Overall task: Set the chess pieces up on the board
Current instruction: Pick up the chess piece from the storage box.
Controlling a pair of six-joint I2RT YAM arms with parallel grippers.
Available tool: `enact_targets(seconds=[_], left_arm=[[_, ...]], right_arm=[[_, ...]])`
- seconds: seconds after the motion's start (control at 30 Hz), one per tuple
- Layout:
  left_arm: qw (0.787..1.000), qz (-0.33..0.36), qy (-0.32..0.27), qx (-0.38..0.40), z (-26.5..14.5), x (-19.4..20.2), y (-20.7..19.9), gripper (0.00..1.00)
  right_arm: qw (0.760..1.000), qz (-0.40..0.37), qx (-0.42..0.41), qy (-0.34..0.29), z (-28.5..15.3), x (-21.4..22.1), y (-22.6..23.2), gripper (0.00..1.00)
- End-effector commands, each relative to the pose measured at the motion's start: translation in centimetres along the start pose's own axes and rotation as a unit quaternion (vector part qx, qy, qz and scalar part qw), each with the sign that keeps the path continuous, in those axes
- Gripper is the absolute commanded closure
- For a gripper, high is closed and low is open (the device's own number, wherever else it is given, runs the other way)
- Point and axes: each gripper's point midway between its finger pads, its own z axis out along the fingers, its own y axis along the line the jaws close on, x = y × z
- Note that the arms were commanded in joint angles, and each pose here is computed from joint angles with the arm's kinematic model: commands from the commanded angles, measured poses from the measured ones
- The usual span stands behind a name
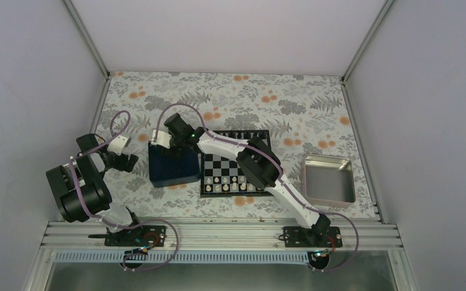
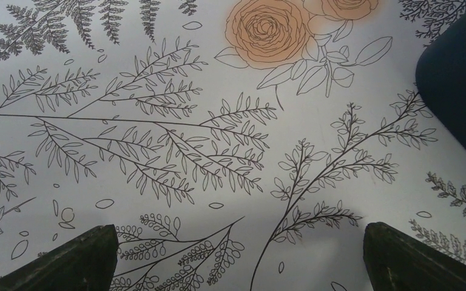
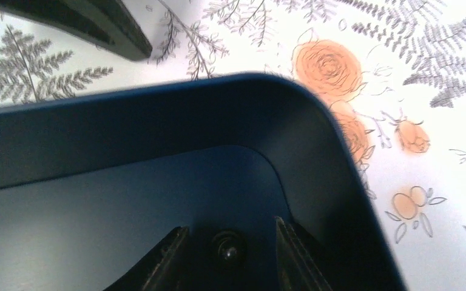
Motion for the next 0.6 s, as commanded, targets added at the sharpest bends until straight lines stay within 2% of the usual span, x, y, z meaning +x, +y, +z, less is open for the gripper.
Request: enact_targets(seconds=[0.0,0.33,0.57], left_arm=[[1.000,0.006,-0.002,0.018,0.4,0.2,-0.7,0.00],[1.000,0.007,-0.001,0.022,0.4,0.3,-0.9,0.00],[1.000,0.006,0.000,0.022,0.5,0.4,-0.8,0.00]], right_arm=[[1.000,0.000,-0.012,-0.003,1.1,0.2,0.7,0.65],[1.000,0.004,-0.018,0.002,0.3,0.7,1.3,0.88],[1.000,0.006,-0.003,-0.016,-2.8,-1.4,0.6,0.95]])
